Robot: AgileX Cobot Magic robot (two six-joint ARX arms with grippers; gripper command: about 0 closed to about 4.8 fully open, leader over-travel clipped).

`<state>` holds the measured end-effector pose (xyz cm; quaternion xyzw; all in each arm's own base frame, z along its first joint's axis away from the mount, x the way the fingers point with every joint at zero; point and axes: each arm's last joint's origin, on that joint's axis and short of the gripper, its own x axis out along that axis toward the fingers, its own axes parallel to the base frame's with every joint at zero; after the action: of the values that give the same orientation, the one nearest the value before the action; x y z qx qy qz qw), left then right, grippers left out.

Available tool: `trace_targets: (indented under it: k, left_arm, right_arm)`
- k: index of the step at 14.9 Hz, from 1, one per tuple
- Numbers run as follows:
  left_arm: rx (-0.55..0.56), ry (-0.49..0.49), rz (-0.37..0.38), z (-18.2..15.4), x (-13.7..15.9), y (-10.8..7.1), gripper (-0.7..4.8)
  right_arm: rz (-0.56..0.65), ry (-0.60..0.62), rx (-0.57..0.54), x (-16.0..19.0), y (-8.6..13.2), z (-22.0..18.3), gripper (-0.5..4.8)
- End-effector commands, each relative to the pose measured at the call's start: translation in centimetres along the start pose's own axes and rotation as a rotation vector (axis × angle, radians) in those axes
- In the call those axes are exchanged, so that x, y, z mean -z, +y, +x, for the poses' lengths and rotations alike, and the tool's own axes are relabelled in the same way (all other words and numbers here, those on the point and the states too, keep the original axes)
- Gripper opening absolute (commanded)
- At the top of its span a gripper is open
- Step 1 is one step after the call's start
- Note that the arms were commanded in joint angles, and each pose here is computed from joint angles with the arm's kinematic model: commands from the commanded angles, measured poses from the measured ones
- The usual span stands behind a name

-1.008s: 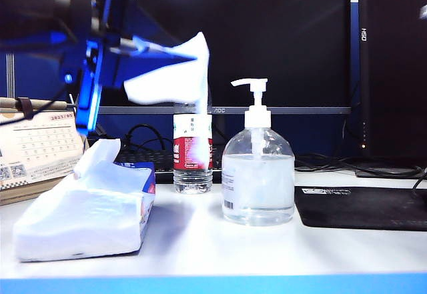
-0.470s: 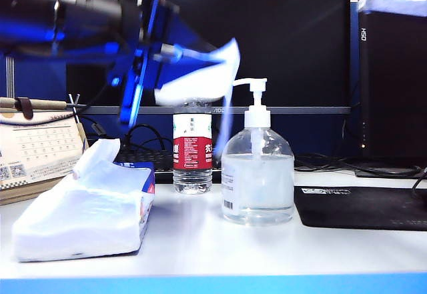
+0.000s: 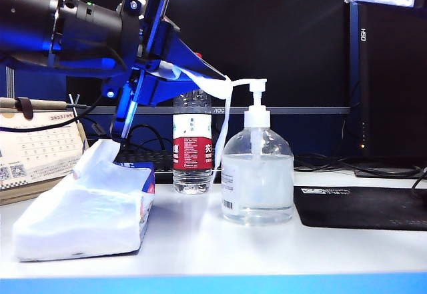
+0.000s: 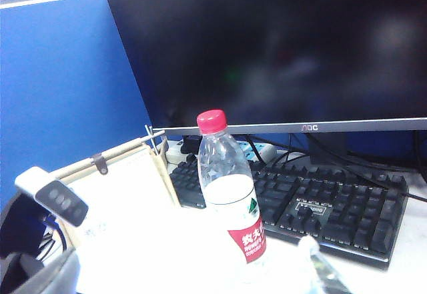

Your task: Pull out a tissue from the tissue dispenser, then press the switch of the alcohol sanitizer bottle to drop some sanitizer on the paper tissue, and finally place the treated tissue on the table.

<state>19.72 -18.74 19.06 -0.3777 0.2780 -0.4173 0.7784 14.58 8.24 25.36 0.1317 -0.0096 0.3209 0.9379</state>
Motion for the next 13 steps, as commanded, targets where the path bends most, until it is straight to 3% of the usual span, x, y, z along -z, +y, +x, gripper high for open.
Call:
trace_targets:
  k: [1, 2, 3, 4, 5, 7, 9, 13]
  left_arm:
    - [-0.086, 0.010, 0.051, 0.0, 0.3, 0.6, -0.05]
    - [-0.082, 0.009, 0.063, 0.0, 0.3, 0.6, -0.05]
    - [-0.069, -0.001, 0.071, 0.0, 0.2, 0.5, -0.05]
    - [-0.054, -0.011, 0.072, 0.0, 0.1, 0.3, -0.05]
    - [-0.022, -0.032, 0.057, 0.0, -0.1, 0.0, -0.05]
    - [0.000, -0.031, 0.059, 0.1, -0.3, -0.2, -0.05]
    - [-0.006, -0.027, 0.058, 0.1, -0.2, -0.1, -0.05]
    - [0.047, -0.036, 0.061, 0.5, -0.5, -0.6, -0.05]
  right_arm:
    - [0.014, 0.039, 0.005, 0.2, 0.0, 0.0, 4.16]
    - [0.015, 0.042, 0.005, 0.2, 0.0, 0.0, 3.88]
    - [0.012, 0.029, 0.002, 0.1, 0.0, 0.0, 2.79]
    - [-0.008, -0.001, -0.001, -0.1, 0.0, 0.1, 1.38]
    - [-0.028, -0.052, -0.015, -0.5, 0.1, 0.4, 0.40]
    - [-0.026, -0.040, -0.022, 0.1, -0.2, 1.3, 0.40]
    - [-0.017, 0.032, -0.099, 1.6, -0.6, 2.9, -0.05]
    - [-0.011, 0.059, -0.101, 2.9, -1.1, 4.3, -0.05]
